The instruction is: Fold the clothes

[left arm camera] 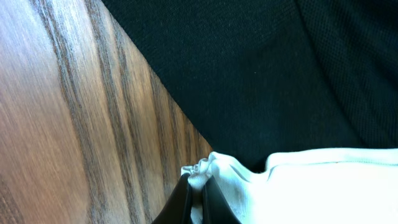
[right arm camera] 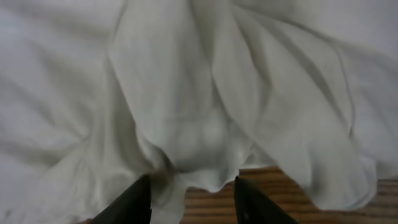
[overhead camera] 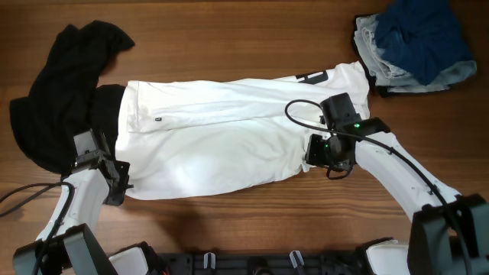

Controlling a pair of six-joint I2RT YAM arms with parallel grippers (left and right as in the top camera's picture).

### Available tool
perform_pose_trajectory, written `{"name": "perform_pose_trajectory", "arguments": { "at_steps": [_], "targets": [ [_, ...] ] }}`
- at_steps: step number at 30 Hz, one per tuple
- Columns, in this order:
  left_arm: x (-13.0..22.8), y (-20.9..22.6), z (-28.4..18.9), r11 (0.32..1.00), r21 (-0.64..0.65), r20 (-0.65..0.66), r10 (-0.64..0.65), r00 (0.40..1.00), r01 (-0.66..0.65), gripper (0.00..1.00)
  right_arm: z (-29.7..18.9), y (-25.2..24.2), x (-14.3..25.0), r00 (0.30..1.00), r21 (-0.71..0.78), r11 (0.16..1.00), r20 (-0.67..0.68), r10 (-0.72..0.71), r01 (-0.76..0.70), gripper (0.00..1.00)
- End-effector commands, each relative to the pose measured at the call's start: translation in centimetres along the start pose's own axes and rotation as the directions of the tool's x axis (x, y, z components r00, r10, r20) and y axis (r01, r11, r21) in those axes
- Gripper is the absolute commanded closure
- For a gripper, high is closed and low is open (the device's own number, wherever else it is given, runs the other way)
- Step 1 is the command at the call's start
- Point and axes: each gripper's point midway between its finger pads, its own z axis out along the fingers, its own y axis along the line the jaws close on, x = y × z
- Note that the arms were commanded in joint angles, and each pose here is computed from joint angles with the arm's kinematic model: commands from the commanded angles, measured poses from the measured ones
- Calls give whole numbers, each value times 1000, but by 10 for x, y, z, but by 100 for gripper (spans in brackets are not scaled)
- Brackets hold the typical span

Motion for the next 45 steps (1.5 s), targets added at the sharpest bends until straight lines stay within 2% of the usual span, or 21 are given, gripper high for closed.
{"name": "perform_pose_trajectory", "arguments": {
  "at_steps": [1,10,14,17,24,35,45],
  "targets": [
    [6,9,8,1000,-27,-22,12,1000,-13,96,17,-13,0,1000,71,997,-4,27,-27,57],
    [7,10,8,999,-31,-24,13,1000,-14,96,27,-13,-9,999,76,997,15,30,-31,59],
    [7,10,8,999,-31,-24,13,1000,-14,96,26,-12,-9,999,74,997,16,37,-38,69],
    [7,10,8,999,-31,-24,13,1000,-14,96,17,-10,-11,999,72,997,20,39,-40,87],
    [5,10,8,999,-36,-13,15,1000,-15,96,-23,-5,-10,999,66,997,33,38,-40,95],
    [-1,6,-10,993,-29,-14,111,994,-111,96,-121,-38,-3,976,21,987,157,152,-157,96],
    [-27,-19,-76,972,76,83,214,973,-220,96,-186,-40,28,943,-96,978,261,205,-186,96]
  ]
}}
